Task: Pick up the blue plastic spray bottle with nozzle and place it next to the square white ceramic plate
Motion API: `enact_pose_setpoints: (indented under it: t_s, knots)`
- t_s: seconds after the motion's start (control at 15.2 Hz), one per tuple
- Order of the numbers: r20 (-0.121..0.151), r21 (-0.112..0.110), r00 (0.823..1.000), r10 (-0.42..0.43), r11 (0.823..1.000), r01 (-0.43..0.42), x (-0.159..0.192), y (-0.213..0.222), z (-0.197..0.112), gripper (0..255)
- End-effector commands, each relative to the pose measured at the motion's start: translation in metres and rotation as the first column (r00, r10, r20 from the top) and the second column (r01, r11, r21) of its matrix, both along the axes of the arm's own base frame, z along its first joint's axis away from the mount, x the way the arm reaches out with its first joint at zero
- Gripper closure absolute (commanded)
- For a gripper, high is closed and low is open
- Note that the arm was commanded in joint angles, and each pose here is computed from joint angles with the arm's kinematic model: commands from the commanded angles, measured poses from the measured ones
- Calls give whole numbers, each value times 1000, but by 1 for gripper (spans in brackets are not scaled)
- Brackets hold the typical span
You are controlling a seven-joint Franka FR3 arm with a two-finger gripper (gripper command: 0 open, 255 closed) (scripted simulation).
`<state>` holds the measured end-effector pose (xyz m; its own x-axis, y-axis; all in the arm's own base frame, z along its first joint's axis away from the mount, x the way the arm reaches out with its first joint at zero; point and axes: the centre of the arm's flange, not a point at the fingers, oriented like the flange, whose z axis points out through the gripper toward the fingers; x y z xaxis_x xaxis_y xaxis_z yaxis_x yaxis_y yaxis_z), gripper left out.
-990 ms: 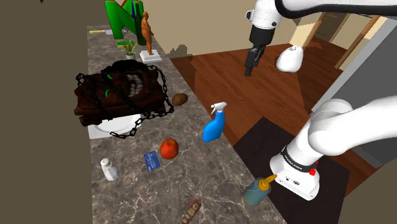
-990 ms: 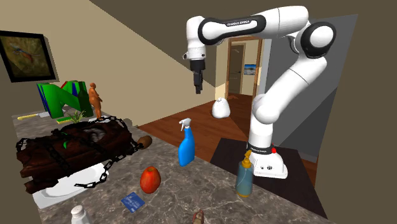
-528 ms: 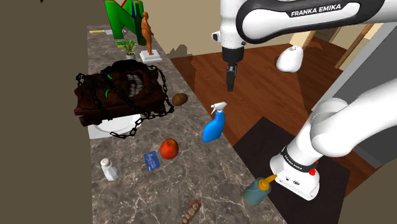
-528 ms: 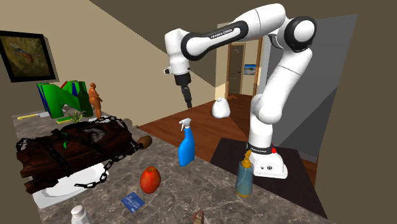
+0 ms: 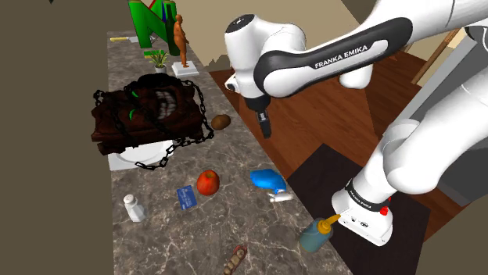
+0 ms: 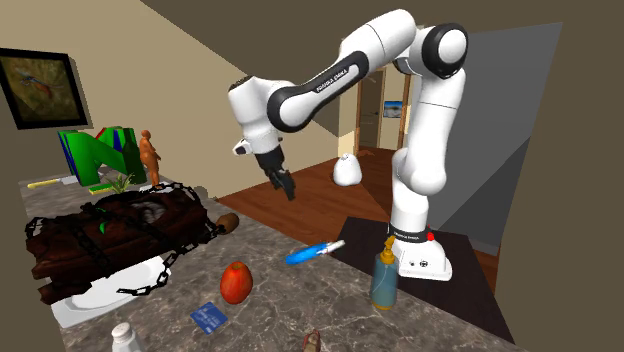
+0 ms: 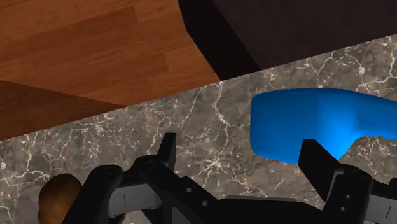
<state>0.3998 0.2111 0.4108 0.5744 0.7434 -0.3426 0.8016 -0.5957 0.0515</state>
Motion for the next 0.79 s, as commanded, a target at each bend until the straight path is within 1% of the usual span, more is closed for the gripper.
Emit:
enact_pose_setpoints:
  t_s: [0.0, 0.13, 0.26, 0.33, 0.73]
  knots:
    - [-35, -24, 995, 96, 995, -97, -3, 20, -25, 0]
    - [-69, -44, 980, 187, 981, -190, -9, 41, -48, 0]
    - [-104, -61, 956, 276, 957, -283, -18, 61, -71, 0]
    - [-111, -64, 950, 293, 952, -301, -20, 65, -76, 0]
    - [-111, -64, 950, 293, 952, -301, -25, 52, -104, 0]
